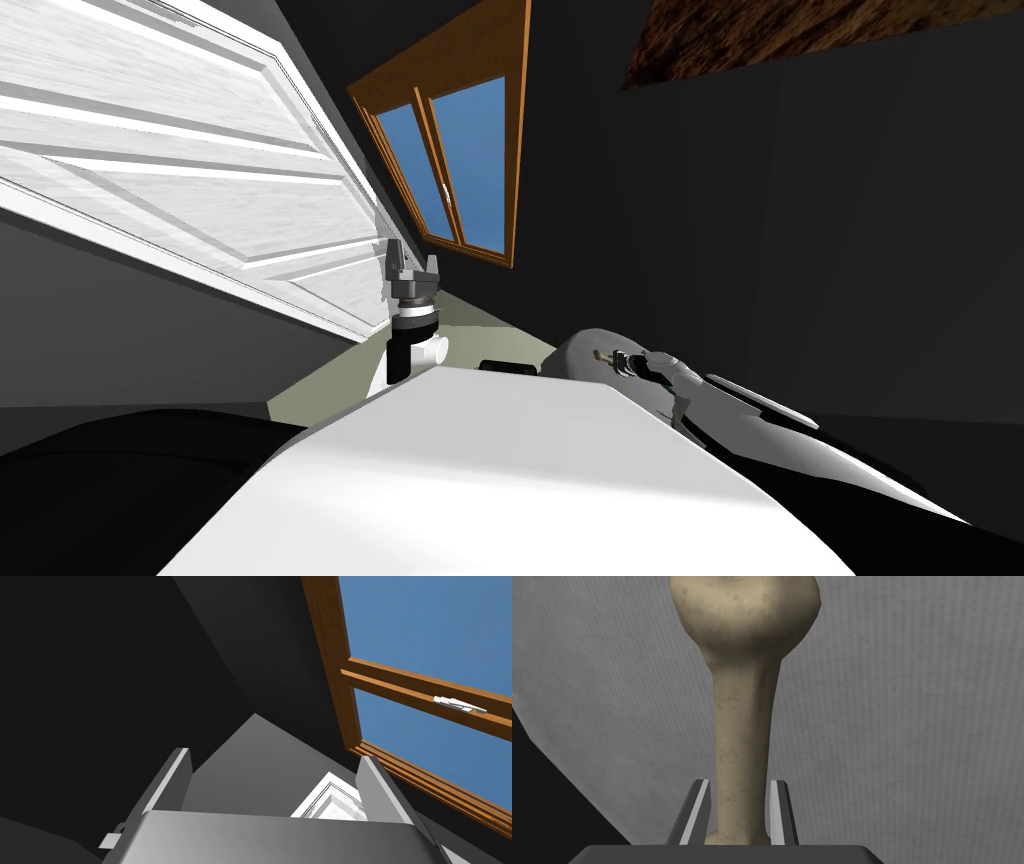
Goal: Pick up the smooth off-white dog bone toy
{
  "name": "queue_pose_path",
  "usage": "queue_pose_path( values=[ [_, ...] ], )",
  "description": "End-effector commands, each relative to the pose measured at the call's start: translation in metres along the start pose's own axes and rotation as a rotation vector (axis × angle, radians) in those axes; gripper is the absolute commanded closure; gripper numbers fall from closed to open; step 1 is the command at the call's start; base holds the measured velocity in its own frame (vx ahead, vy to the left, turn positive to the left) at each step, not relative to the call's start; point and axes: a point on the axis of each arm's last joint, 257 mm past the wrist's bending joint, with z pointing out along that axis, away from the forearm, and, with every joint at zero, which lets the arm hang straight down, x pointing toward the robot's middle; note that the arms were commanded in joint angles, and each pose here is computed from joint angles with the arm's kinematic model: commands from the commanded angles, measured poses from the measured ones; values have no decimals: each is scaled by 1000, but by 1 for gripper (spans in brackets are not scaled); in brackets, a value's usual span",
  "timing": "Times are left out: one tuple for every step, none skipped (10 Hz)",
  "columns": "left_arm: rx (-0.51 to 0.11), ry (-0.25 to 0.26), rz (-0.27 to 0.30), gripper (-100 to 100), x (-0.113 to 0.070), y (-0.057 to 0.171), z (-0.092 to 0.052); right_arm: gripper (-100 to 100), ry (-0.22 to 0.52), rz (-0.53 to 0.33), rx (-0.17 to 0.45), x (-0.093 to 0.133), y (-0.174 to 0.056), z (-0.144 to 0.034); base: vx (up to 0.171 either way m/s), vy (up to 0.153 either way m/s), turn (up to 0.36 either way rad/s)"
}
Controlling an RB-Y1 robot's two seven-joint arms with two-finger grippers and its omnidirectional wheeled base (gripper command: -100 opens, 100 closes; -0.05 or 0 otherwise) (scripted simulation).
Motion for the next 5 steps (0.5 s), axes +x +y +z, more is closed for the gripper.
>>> queue_pose_path(
  values=[
    [0, 0, 0, 0, 0, 0, 0, 100, -23, -30, -12, -8, 4, 1, 77, 27, -210],
    [0, 0, 0, 0, 0, 0, 0, 100, -22, -33, -11, -7, 3, 1, 105, 44, -152],
    [0, 0, 0, 0, 0, 0, 0, 100, -45, -62, -27, -15, 9, 2, 164, 34, -248],
    [0, 0, 0, 0, 0, 0, 0, 100, -40, -70, -24, -13, 6, 1, 121, 18, -127],
    [0, 0, 0, 0, 0, 0, 0, 100, -42, -65, -18, -13, 4, 1, 29, -1, 30]
  ],
)
